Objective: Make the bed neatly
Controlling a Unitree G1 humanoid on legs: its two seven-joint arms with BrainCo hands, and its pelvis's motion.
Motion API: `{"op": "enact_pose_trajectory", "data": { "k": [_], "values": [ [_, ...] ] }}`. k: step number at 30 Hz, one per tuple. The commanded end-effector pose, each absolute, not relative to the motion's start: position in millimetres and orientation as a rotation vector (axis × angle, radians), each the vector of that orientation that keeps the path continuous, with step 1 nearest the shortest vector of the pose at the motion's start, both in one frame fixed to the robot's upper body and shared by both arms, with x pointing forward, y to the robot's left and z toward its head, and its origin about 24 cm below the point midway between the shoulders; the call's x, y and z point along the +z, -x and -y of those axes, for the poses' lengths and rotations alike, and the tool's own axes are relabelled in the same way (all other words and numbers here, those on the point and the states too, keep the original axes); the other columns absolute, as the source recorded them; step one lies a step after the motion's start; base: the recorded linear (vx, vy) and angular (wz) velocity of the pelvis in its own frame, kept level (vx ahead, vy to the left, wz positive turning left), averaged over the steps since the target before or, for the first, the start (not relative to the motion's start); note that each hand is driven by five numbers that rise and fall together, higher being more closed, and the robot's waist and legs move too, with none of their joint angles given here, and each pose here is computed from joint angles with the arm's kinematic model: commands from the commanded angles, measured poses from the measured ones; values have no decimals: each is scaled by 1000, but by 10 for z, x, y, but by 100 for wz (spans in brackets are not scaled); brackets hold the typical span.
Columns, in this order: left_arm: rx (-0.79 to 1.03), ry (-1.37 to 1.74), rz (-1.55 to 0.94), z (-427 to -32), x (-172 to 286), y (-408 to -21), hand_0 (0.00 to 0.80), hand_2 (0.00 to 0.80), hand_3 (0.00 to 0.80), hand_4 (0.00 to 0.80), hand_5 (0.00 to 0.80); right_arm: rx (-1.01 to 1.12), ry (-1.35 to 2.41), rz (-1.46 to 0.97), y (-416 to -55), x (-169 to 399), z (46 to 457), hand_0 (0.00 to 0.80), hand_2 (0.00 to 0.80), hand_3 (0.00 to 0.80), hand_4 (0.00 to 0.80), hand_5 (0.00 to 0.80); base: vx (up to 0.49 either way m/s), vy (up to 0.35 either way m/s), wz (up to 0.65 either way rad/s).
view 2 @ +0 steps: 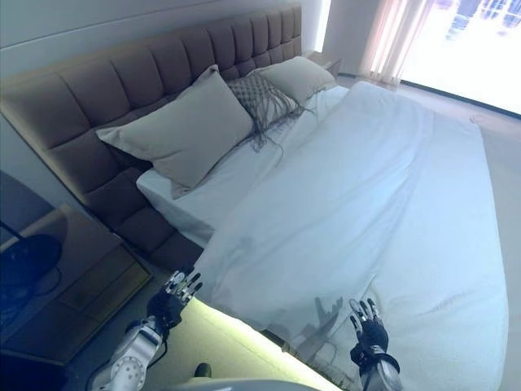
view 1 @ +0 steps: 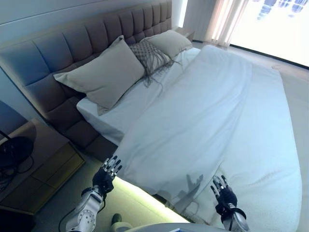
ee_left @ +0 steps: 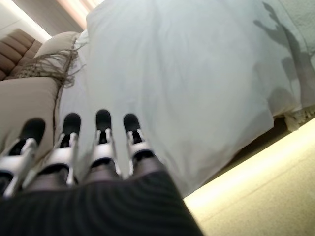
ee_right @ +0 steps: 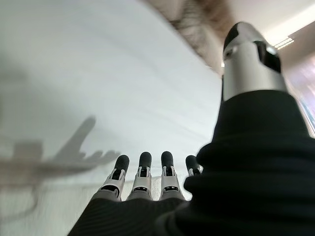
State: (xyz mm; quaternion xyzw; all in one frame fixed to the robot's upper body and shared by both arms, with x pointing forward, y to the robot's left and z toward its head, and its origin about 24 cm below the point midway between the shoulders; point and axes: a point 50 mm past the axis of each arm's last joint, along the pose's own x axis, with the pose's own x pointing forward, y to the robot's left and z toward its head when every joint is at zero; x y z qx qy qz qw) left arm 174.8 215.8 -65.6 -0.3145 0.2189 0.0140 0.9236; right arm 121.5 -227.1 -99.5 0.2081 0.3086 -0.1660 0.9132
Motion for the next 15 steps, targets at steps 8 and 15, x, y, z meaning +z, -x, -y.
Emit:
{"op": "enact_pose_trajectory", "data": {
  "k": [8,15],
  "values": [
    [-227,618,-189,-1989,-15,-2482,0,0,0,0,0,-70,-757,-319,-2134,-655,2274,0,0,0,0,0,-169,14,27],
    [-309,580,-99,-1871,294,-2762,0,0,0,0,0,11,-658,-259,-2526,-419,2491,0,0,0,0,0,-131,-65,41]
  ]
}}
